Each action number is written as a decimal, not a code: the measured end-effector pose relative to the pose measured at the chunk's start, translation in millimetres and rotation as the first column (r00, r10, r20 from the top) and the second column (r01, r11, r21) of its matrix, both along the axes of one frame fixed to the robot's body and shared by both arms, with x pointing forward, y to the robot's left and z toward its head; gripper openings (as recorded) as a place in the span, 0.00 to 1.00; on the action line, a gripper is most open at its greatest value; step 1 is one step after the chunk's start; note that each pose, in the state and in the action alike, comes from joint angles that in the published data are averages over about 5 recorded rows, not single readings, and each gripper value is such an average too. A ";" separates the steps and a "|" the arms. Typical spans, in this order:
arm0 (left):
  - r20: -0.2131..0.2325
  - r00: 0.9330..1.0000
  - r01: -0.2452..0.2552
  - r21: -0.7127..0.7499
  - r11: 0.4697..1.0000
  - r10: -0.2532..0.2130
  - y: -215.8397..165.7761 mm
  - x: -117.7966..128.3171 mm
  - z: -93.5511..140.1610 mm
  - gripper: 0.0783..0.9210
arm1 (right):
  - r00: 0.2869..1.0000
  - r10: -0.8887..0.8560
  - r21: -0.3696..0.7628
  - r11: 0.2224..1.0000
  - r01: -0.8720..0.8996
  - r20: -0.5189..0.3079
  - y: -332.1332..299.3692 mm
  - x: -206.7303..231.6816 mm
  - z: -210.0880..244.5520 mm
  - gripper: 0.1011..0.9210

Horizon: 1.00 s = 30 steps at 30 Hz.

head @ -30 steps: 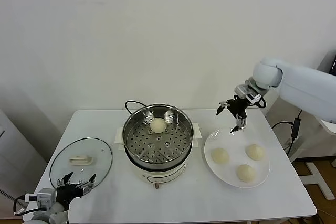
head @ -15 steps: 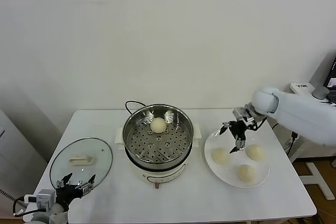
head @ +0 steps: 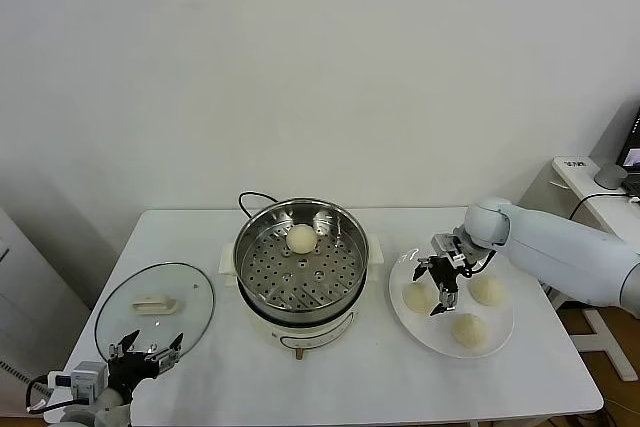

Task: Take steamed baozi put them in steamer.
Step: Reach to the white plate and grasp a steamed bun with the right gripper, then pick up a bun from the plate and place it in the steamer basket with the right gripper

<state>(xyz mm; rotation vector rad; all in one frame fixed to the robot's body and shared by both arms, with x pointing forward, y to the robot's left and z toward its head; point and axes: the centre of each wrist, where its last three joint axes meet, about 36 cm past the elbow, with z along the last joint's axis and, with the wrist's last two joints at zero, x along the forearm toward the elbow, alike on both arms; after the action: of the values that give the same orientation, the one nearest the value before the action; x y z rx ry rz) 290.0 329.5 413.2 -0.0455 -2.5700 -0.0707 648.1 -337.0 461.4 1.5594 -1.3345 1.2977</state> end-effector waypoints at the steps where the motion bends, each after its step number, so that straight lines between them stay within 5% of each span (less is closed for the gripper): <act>1: -0.001 1.000 0.000 0.000 1.000 0.000 0.0 -0.3 -0.2 0.88 | 1.000 -0.002 0.000 1.000 0.002 0.001 0.3 0.4 -1.9 0.81; 14: 0.000 1.000 0.002 0.001 1.000 -0.002 -0.3 -1.1 0.9 0.88 | 1.000 -0.014 -0.008 1.000 0.014 0.000 -3.3 0.9 -3.9 0.40; 21: -0.001 1.000 -0.002 0.003 1.000 0.002 -0.2 -0.4 1.0 0.88 | 1.000 -0.010 -0.012 1.000 0.010 0.020 -5.7 10.1 42.3 0.35; 30: 0.002 1.000 -0.001 0.005 1.000 0.001 -0.9 1.2 2.2 0.88 | 0.997 -0.021 0.025 0.999 0.019 0.081 6.2 23.3 160.0 0.35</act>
<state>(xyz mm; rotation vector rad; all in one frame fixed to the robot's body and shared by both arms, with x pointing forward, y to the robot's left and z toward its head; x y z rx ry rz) 291.2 328.6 415.4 -0.0420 -2.5717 -0.0772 671.4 -330.8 621.4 1.5200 -1.4179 1.3492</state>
